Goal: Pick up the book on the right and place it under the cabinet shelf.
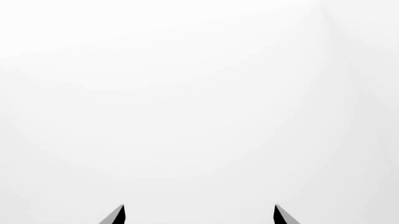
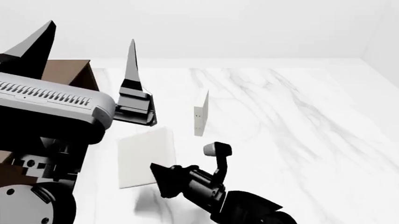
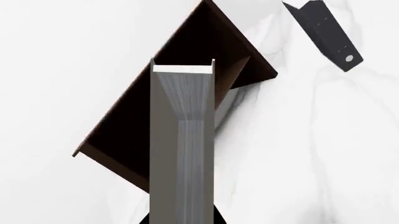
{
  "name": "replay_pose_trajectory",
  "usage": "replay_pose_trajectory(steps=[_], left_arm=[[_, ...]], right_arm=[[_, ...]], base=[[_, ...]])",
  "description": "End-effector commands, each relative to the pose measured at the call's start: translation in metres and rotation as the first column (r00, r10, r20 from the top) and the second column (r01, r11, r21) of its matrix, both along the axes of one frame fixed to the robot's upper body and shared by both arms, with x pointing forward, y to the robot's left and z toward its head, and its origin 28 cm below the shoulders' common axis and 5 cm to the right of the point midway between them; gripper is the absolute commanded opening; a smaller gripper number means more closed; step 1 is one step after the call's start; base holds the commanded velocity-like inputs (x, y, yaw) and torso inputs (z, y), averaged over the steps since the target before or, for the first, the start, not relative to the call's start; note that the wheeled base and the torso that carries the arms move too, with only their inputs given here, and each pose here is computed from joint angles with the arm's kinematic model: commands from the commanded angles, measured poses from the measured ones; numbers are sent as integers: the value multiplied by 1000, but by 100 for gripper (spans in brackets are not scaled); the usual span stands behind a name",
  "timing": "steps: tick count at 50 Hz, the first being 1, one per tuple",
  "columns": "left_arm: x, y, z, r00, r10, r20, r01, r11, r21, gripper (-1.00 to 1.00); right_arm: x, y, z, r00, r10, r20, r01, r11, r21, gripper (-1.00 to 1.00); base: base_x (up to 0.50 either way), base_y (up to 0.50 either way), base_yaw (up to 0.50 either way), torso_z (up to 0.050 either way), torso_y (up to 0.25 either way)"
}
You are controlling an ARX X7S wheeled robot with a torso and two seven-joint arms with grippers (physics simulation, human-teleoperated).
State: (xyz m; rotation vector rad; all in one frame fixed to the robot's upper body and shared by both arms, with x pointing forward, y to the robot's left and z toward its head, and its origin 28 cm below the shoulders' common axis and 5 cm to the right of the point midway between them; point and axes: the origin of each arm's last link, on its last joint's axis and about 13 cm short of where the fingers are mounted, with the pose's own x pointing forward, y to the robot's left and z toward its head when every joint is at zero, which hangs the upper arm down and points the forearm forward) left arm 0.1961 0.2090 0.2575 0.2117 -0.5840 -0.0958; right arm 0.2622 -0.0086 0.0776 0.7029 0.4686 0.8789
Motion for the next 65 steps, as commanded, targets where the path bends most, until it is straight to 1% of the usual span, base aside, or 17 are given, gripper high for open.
replay_pose_trajectory(steps=[1,6,15,28,34,40,45,48,55,65], left_arm=[[2,-2,-5,1000,-16,-11,16,1000,0,100],[4,-3,-7,1000,-22,-17,22,1000,-4,100],[4,-4,-11,999,-30,-28,30,999,-12,100],[5,-6,-15,999,-34,-41,33,999,-18,100],[5,-6,-16,998,-32,-45,32,999,-19,100],[5,-6,-17,998,-32,-47,31,999,-20,100],[5,-5,-18,998,-30,-50,29,999,-22,100],[5,-5,-19,998,-30,-51,29,999,-23,100],[5,-4,-20,998,-28,-54,27,999,-25,100],[7,-4,-22,998,-27,-57,25,999,-29,100]], right_arm=[[4,33,-7,991,-38,-127,61,981,186,-100],[2,44,-9,985,-26,-170,63,975,213,-100],[5,64,-12,979,-8,-202,58,969,242,-100],[11,80,-24,971,3,-239,58,967,246,-100],[15,81,-28,967,-9,-253,73,967,243,-100],[19,78,-32,956,-62,-286,131,965,227,-100],[25,72,-36,934,-127,-333,207,955,215,-100],[26,69,-39,926,-146,-347,228,951,209,-100],[23,67,-45,915,-163,-368,246,950,193,-100],[15,67,-55,910,-145,-389,224,961,165,-100]], base=[[0,0,0,0,0],[0,0,0,0,2],[0,0,0,0,1],[0,0,0,1,1],[0,0,0,0,2],[0,0,0,0,2],[0,0,0,0,0],[0,0,0,0,0],[0,0,0,0,1],[0,0,0,0,1]])
